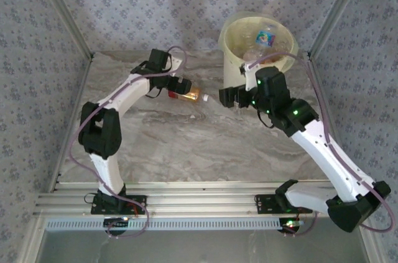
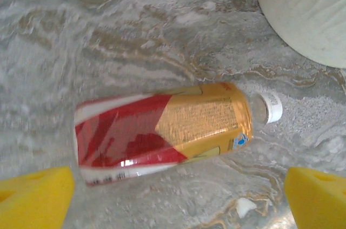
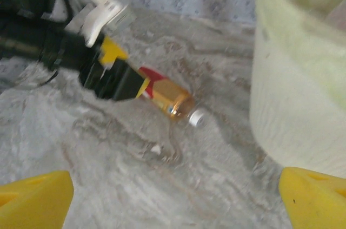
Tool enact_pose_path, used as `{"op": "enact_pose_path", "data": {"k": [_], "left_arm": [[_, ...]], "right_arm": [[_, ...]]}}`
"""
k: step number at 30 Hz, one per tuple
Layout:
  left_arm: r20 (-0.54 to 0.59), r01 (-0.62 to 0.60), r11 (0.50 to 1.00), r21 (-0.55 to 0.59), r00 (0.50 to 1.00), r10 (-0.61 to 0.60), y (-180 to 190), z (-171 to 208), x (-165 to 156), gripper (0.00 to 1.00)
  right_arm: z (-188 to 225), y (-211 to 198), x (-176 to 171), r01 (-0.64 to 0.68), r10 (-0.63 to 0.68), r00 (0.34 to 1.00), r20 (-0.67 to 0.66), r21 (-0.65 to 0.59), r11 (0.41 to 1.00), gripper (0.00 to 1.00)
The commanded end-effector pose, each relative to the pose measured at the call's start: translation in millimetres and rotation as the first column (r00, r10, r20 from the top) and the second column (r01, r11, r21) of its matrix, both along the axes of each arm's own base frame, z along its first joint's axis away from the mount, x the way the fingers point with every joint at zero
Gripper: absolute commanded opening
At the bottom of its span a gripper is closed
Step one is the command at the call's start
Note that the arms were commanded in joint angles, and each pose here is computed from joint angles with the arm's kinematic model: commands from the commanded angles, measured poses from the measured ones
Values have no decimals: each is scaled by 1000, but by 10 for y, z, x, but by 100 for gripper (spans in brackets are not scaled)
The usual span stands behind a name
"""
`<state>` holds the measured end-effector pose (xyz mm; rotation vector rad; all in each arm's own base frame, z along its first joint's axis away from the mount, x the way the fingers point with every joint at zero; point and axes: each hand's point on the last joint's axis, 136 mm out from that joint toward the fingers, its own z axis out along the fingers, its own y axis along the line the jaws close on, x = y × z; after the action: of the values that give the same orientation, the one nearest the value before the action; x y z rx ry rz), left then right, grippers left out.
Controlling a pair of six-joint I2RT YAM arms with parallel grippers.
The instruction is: Put the plastic bottles in the bin
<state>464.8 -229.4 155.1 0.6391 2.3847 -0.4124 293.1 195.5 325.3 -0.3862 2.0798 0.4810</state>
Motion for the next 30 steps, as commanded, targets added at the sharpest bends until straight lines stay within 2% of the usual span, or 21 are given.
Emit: {"op": "enact_pose_path", "data": {"k": [1, 6, 14, 22, 30], "left_arm": [[-8, 162, 987, 12, 987, -162, -73, -46, 148, 100], [-36, 232, 973, -17, 972, -232, -132, -191, 339, 100], [-136, 315, 929, -193, 929, -343, -322, -311, 355, 100], [-274, 295, 908, -299, 885, -377, -369, -238, -54, 100], [-375, 162, 944, -286, 888, -266, -431, -234, -592, 100]], "right_arm": [[29, 95, -233, -39, 40, 999, -15, 77, 996, 100], [-294, 197, -492, -80, 87, 993, -84, 85, 993, 99], [-695, 260, -635, -35, 55, 982, -182, 112, 993, 99], [-1035, 269, -535, 95, -47, 956, -289, 155, 983, 98], [-1291, 315, -356, 263, -170, 900, -401, 189, 946, 98]]}}
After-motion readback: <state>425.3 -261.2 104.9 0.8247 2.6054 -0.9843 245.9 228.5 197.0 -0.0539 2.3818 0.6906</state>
